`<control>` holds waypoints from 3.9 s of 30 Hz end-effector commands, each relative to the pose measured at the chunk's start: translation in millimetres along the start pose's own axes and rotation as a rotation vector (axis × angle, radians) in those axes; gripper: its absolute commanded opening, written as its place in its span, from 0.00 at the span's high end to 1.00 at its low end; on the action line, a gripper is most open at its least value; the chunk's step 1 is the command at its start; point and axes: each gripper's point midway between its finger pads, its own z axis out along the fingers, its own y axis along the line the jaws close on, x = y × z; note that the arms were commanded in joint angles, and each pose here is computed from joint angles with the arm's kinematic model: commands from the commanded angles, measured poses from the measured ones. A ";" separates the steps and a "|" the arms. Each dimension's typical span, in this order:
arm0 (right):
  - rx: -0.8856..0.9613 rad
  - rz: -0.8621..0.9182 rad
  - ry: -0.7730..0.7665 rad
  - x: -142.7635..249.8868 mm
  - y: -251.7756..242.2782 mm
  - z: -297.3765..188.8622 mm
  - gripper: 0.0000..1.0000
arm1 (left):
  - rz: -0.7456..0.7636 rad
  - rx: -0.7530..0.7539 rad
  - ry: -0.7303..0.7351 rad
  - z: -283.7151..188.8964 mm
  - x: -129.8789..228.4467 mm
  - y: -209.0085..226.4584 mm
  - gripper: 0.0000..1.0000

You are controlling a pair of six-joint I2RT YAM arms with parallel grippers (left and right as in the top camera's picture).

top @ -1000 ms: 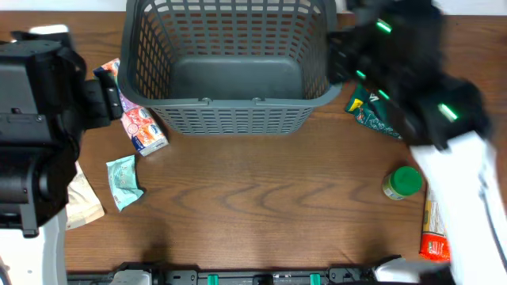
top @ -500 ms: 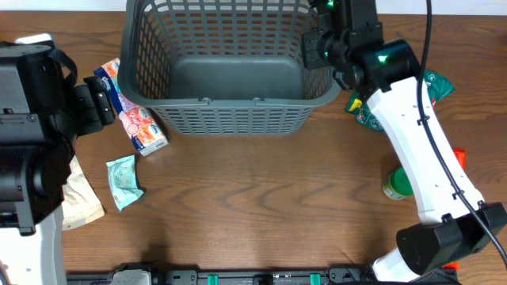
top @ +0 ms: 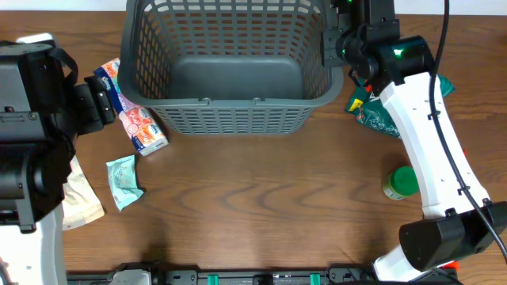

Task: Pack container

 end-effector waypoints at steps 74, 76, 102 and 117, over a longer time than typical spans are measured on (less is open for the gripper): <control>0.171 0.174 0.084 22.3 -30.1 38.4 0.99 | -0.005 -0.005 0.027 3.1 5.4 1.0 0.11; 0.155 0.170 0.083 21.4 -27.3 38.9 0.90 | -0.005 -0.005 0.027 3.1 5.4 1.0 0.11; 0.024 0.051 -0.187 -38.5 -6.6 -54.6 0.60 | 0.002 0.258 0.111 6.9 18.7 -48.0 0.33; 0.279 0.242 -0.166 -6.4 -75.4 -123.1 0.99 | 0.305 0.375 0.199 86.7 19.5 -145.7 0.51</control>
